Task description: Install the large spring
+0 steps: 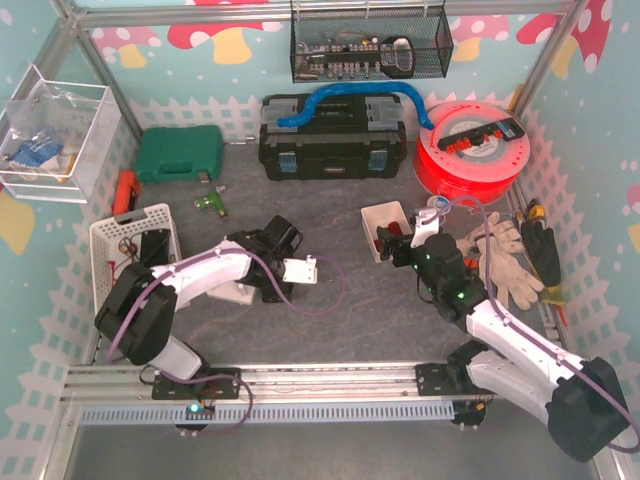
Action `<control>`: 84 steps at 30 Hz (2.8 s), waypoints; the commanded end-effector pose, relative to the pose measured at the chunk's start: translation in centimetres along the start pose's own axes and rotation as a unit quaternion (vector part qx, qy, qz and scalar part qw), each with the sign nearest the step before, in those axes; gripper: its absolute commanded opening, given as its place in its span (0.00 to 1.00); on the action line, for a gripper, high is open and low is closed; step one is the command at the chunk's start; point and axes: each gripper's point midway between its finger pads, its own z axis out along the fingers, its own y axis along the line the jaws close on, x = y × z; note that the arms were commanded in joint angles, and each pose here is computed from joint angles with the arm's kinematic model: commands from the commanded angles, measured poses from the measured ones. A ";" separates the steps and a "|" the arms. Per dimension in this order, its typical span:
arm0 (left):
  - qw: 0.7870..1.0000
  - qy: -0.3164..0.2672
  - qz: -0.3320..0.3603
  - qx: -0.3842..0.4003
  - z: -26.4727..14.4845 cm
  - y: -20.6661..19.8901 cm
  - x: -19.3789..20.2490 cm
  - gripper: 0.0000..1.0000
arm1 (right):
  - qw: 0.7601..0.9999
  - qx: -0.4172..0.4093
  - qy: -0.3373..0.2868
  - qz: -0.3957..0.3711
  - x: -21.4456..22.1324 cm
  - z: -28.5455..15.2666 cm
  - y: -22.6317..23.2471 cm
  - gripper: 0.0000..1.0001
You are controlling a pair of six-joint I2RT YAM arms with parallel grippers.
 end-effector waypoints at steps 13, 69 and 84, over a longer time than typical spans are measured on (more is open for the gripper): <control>0.999 0.032 0.005 0.040 2.2 0.7 1.7 0.93 | 1.000 0.008 -0.007 0.003 0.3 0.0 -0.4 0.99; 0.948 -0.050 -0.074 -0.304 -12.8 17.6 -4.3 0.14 | 1.000 0.014 -0.012 -0.001 0.4 -0.1 -0.6 0.98; 0.953 -0.060 -0.160 -0.252 -4.1 27.2 1.6 0.16 | 0.969 -0.229 0.014 -0.092 1.8 0.3 10.6 0.98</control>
